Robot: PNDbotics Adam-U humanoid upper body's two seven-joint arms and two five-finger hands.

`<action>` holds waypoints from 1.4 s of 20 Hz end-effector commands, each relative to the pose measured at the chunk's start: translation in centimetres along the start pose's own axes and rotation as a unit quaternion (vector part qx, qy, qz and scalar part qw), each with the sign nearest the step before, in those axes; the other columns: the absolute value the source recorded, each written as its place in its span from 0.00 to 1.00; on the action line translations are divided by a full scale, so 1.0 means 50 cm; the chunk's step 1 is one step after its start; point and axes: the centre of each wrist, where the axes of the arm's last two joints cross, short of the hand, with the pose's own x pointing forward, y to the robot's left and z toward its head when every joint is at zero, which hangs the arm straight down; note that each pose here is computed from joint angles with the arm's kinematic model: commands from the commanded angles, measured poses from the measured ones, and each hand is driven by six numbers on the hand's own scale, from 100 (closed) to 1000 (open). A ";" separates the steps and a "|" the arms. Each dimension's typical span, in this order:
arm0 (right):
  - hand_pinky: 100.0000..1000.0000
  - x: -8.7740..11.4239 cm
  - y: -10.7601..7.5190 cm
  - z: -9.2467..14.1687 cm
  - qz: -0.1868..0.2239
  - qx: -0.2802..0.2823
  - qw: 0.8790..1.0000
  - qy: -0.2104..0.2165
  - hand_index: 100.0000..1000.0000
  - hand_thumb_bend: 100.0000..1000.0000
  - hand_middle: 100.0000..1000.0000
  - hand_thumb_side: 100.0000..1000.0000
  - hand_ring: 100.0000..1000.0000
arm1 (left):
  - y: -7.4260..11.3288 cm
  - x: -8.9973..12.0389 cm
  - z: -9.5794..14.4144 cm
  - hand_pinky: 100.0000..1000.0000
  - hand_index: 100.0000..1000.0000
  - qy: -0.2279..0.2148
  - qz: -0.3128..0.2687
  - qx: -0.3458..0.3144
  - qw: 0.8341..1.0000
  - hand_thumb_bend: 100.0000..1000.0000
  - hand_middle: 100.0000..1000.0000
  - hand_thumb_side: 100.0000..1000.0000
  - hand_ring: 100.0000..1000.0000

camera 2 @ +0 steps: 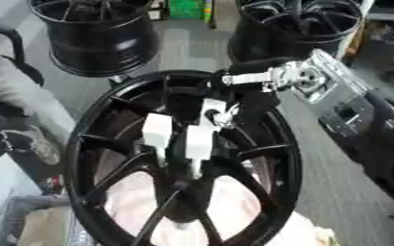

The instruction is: Pull the pin out of the wheel hub.

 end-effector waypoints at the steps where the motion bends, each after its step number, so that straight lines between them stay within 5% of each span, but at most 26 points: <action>1: 0.76 0.011 -0.013 0.029 0.016 -0.005 1.000 -0.001 1.00 0.00 0.94 0.60 0.91 | 0.009 0.014 -0.004 0.62 0.70 -0.010 -0.011 -0.001 1.000 0.00 0.60 0.78 0.57; 28: 0.69 -0.024 0.012 0.024 -0.019 -0.003 0.999 0.037 0.97 0.00 0.87 0.57 0.83 | 0.007 0.016 -0.005 0.62 0.70 -0.012 -0.010 -0.003 1.000 0.00 0.60 0.78 0.58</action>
